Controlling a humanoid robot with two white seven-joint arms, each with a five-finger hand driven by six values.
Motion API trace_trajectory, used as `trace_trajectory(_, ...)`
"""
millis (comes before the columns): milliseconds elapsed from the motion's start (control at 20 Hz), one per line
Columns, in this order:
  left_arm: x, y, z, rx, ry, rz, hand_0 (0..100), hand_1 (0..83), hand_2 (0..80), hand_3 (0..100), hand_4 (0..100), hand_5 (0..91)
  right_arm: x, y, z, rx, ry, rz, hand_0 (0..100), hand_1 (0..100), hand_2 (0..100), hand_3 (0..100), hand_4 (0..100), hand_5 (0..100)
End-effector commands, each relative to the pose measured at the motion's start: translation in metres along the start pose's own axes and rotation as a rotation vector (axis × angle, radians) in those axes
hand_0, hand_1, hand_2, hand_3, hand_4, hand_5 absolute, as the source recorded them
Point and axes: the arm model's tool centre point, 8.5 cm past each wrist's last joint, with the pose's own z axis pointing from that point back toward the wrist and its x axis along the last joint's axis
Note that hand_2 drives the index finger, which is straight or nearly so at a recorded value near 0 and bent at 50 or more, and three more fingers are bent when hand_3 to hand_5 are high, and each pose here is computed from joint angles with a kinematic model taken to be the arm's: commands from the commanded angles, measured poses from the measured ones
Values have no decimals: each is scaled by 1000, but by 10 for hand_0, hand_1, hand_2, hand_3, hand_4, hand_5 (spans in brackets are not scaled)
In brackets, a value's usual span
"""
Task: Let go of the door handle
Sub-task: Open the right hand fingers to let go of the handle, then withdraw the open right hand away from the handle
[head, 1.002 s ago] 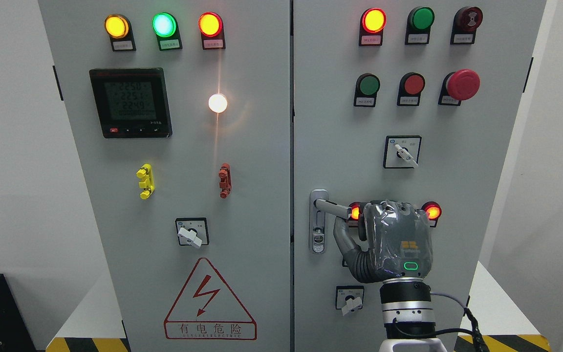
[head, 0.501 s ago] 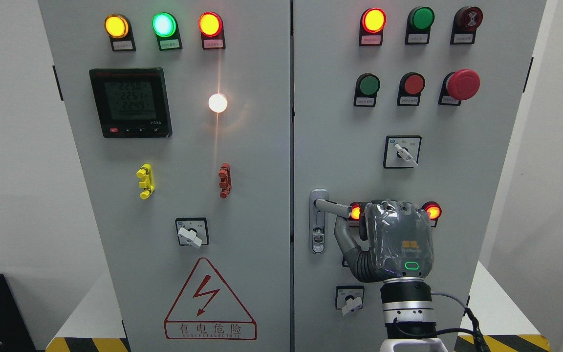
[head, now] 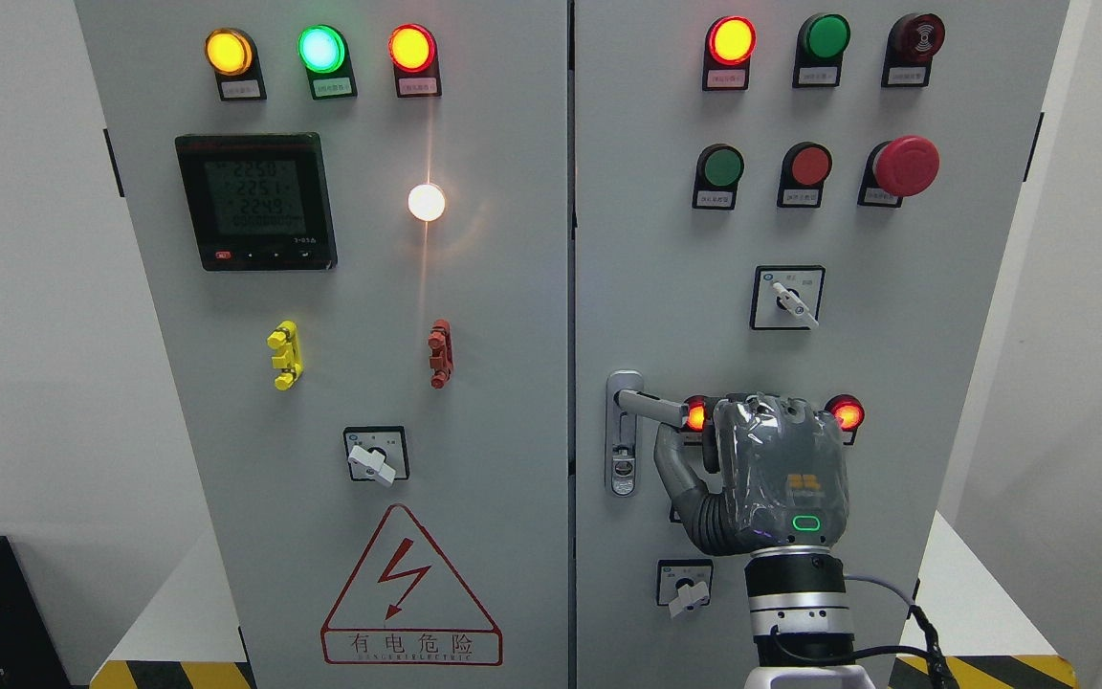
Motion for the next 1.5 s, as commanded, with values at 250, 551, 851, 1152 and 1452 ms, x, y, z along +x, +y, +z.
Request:
trace_trajectory(250, 7, 1, 0, 4, 3, -3, 120, 556, 0, 0, 0, 0, -5, -5, 20, 0, -2, -6, 483, 441, 913, 1000, 999, 1000)
trace_trajectory(551, 7, 1, 0, 4, 3, -3, 120, 556, 0, 0, 0, 0, -8, -9, 37, 1, -9, -11, 445, 428, 798, 1000, 945, 973)
trace_trajectory(851, 7, 1, 0, 4, 3, -3, 120, 556, 0, 0, 0, 0, -40, -17, 44, -48, -96, 38, 437, 392, 589, 810, 801, 792)
trace_trajectory(1152, 7, 1, 0, 4, 3, -2, 120, 556, 0, 0, 0, 0, -65, -21, 53, -68, -127, -29, 408, 372, 404, 662, 671, 655)
trace_trajectory(1452, 7, 1, 0, 4, 3, -2, 120, 556, 0, 0, 0, 0, -88, -21, 70, -64, -150, -75, 434, 225, 263, 454, 459, 428)
